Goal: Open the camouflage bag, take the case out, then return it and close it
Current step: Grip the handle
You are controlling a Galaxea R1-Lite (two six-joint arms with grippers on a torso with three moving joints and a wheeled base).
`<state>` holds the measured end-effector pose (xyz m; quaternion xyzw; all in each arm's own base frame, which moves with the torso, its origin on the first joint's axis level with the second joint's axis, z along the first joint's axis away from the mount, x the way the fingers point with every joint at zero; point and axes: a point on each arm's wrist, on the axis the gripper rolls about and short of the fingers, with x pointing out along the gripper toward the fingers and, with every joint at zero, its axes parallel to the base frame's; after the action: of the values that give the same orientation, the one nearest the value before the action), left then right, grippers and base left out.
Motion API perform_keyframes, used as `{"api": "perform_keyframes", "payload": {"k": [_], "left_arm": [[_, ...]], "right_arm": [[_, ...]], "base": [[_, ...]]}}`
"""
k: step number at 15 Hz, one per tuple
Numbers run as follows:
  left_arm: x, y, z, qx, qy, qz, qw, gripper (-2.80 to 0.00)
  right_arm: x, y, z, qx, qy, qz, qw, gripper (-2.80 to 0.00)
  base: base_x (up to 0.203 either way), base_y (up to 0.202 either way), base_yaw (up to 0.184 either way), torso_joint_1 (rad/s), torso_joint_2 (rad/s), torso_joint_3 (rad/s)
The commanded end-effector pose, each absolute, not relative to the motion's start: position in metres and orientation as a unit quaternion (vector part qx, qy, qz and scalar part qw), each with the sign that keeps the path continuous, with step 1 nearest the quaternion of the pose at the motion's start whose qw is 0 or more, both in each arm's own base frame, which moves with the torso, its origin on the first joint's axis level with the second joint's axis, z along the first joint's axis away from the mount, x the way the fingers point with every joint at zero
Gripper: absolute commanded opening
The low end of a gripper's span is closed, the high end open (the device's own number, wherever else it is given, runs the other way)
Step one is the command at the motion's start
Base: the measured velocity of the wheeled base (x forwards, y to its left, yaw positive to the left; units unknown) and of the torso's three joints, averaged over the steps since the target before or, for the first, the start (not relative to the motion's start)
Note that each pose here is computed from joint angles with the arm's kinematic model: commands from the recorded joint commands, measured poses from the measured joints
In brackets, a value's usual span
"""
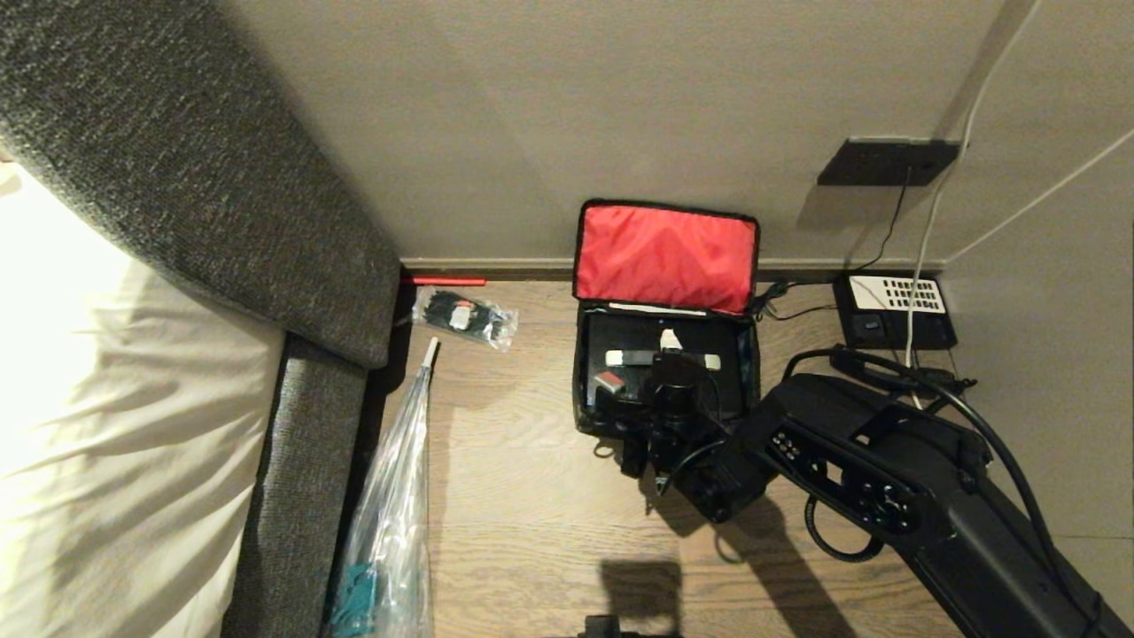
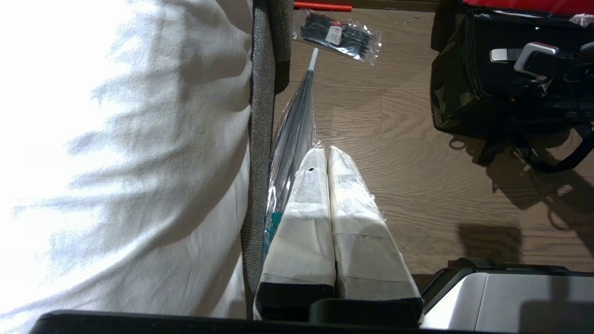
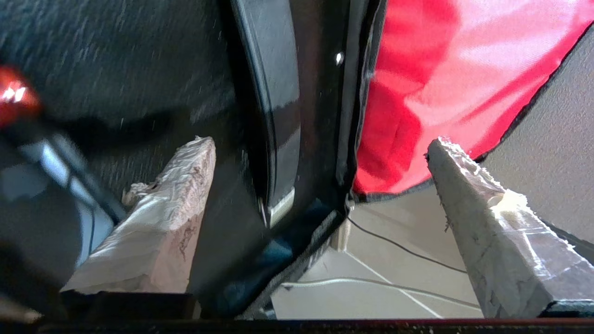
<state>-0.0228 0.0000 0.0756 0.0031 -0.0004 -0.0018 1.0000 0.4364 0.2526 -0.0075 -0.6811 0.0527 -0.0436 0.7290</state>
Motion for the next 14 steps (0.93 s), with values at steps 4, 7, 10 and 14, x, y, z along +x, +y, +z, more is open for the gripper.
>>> {"api": "perform_keyframes", "payload": {"k": [4, 7, 10, 14], "left_arm": [[-0.023, 0.0, 0.076, 0.003, -0.001, -0.002, 1.0, -2.8], [-0.023, 0.0, 0.076, 0.003, -0.001, -0.002, 1.0, -2.8], [-0.023, 0.0, 0.076, 0.003, -0.001, -0.002, 1.0, -2.8], [-0.023, 0.0, 0.076, 0.003, -0.001, -0.002, 1.0, -2.8]], "right_arm": [[0.456, 0.24, -0.023, -0.677, 0.057, -0.068, 0.73, 0.0], [0.462, 0.236, -0.031, -0.682, 0.062, -0.071, 0.725, 0.0], [0.465, 0.238, -0.029, -0.676, 0.054, -0.077, 0.731, 0.0], [0.471, 0.242, -0.015, -0.664, 0.034, -0.094, 0.741, 0.0]], "base": [[0.0, 0.0, 0.0, 0.0, 0.0, 0.0], [0.0, 0.0, 0.0, 0.0, 0.0, 0.0], [0.0, 0.0, 0.0, 0.0, 0.0, 0.0], [0.0, 0.0, 0.0, 0.0, 0.0, 0.0]]}}
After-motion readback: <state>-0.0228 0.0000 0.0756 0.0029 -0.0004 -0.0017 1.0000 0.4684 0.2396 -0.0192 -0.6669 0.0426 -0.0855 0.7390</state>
